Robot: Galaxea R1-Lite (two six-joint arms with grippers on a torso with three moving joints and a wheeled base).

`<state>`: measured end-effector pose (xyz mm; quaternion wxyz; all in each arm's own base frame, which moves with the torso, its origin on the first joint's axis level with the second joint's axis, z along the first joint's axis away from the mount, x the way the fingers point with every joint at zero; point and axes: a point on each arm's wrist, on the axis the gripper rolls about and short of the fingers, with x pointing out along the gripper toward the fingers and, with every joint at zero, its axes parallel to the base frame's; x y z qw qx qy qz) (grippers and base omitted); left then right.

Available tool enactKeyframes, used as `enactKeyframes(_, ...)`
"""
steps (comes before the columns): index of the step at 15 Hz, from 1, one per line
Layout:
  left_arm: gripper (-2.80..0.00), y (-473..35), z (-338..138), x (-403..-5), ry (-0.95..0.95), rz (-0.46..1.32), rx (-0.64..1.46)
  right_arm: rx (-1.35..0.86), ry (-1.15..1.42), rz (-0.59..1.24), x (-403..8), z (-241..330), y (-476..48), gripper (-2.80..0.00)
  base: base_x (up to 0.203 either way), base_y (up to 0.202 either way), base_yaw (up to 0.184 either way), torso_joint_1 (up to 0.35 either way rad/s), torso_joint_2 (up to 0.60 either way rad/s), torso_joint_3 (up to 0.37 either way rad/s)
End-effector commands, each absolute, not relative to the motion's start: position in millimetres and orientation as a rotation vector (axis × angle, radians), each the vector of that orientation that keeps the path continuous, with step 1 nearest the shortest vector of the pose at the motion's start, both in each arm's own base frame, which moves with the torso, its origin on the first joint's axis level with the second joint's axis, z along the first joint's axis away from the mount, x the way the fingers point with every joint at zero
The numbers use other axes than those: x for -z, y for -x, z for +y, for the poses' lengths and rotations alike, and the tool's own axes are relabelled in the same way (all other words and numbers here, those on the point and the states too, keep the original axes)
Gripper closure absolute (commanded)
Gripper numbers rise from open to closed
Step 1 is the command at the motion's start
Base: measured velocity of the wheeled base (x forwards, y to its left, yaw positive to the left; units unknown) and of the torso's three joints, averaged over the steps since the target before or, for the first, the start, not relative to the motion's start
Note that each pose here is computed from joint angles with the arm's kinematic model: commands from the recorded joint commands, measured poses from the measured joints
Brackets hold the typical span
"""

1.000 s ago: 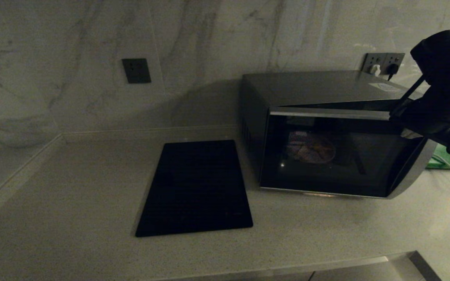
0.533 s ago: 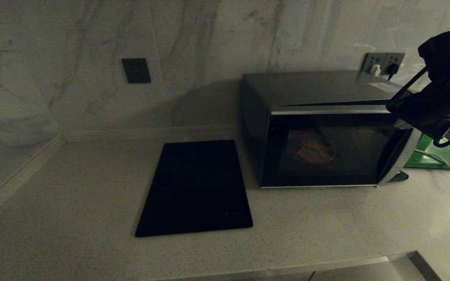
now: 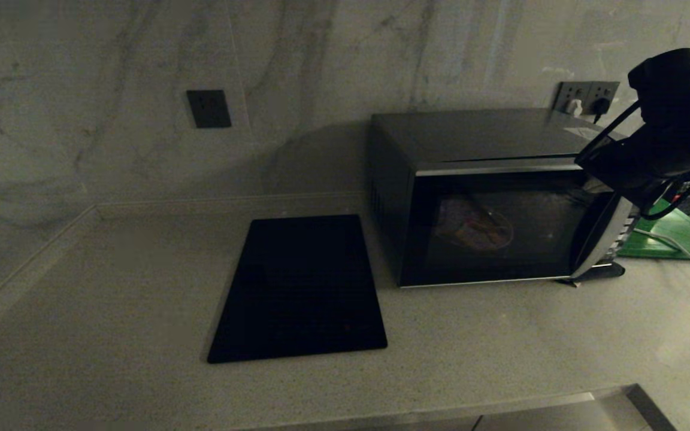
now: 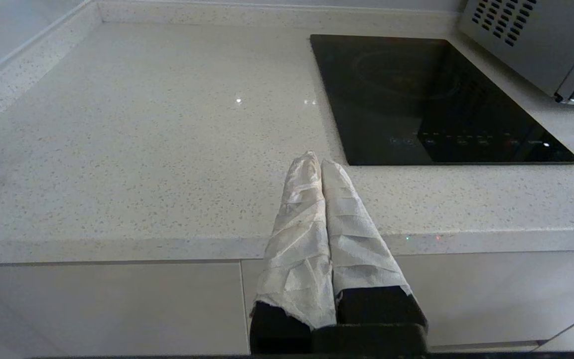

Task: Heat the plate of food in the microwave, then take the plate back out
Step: Close the microwave oven, then open the microwave oven

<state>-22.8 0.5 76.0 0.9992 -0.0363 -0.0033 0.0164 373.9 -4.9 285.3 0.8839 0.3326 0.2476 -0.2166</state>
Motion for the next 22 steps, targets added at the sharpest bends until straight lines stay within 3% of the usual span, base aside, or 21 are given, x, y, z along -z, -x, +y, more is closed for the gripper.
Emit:
enactKeyframes(1,0.0,23,1,-76,0.074,-0.006,-0.034,0.452,-0.7,0.52,-280,-5,-380,0.0,0.0,0.0,0.0,0.0,0.0,0.0)
enactKeyframes(8,0.0,23,1,-76,0.074,-0.006,-0.034,0.427,-0.715,0.482,-288,-5,-377,0.0,0.0,0.0,0.0,0.0,0.0,0.0)
enactKeyframes(13,0.0,23,1,-76,0.074,-0.006,-0.034,0.441,-0.744,0.422,-316,-24,-333,0.0,0.0,0.0,0.0,0.0,0.0,0.0)
enactKeyframes(19,0.0,23,1,-76,0.074,-0.006,-0.034,0.488,-0.903,0.385,-323,-113,-285,0.0,0.0,0.0,0.0,0.0,0.0,0.0)
enactKeyframes(22,0.0,23,1,-76,0.074,-0.006,-0.034,0.321,-1.085,0.448,-300,-172,-276,0.0,0.0,0.0,0.0,0.0,0.0,0.0)
